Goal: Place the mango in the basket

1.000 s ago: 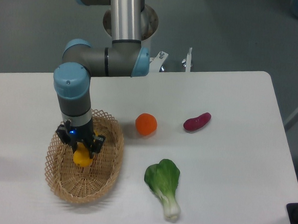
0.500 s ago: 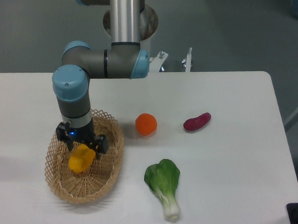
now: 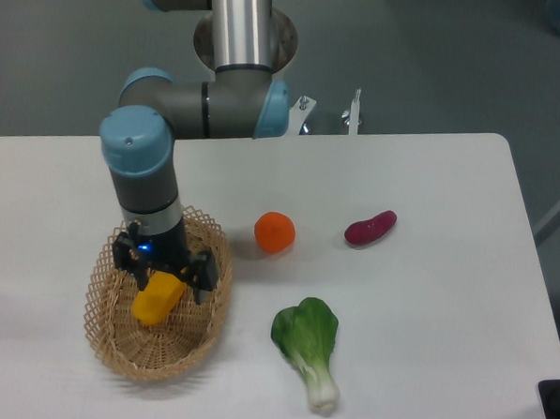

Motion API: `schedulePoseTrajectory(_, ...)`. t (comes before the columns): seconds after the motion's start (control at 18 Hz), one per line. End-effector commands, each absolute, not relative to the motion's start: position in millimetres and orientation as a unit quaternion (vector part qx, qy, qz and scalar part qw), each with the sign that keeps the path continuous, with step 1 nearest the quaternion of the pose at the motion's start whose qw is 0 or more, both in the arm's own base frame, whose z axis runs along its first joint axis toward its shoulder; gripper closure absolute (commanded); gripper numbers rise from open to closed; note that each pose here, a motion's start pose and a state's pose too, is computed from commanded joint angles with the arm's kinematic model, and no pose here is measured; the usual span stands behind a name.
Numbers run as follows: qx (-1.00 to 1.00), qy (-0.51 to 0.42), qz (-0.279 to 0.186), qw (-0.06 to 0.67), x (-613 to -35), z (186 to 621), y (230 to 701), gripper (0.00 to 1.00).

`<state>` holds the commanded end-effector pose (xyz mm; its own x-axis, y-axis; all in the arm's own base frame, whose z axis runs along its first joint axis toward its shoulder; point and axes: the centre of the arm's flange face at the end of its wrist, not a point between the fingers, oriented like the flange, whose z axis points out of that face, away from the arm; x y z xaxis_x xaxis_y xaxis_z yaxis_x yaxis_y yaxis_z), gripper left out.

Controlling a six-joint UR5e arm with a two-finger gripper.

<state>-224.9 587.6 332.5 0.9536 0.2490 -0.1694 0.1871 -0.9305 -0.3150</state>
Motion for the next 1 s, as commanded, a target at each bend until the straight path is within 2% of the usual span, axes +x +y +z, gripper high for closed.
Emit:
schedulePoseTrajectory(0.28, -0.978, -0.072, 0.135, 0.143, -279, 354, 554, 0.00)
schedulePoseTrajectory(0.67, -0.969, -0.111, 0.159, 0.154, -340, 382, 513, 0.00)
schedulePoseTrajectory(0.89, -0.971, -0.068, 0.184, 0.138, -373, 400, 479, 0.00)
schedulePoseTrajectory(1.0, -0.977, -0.035, 0.179, 0.114, -382, 405, 461, 0.00)
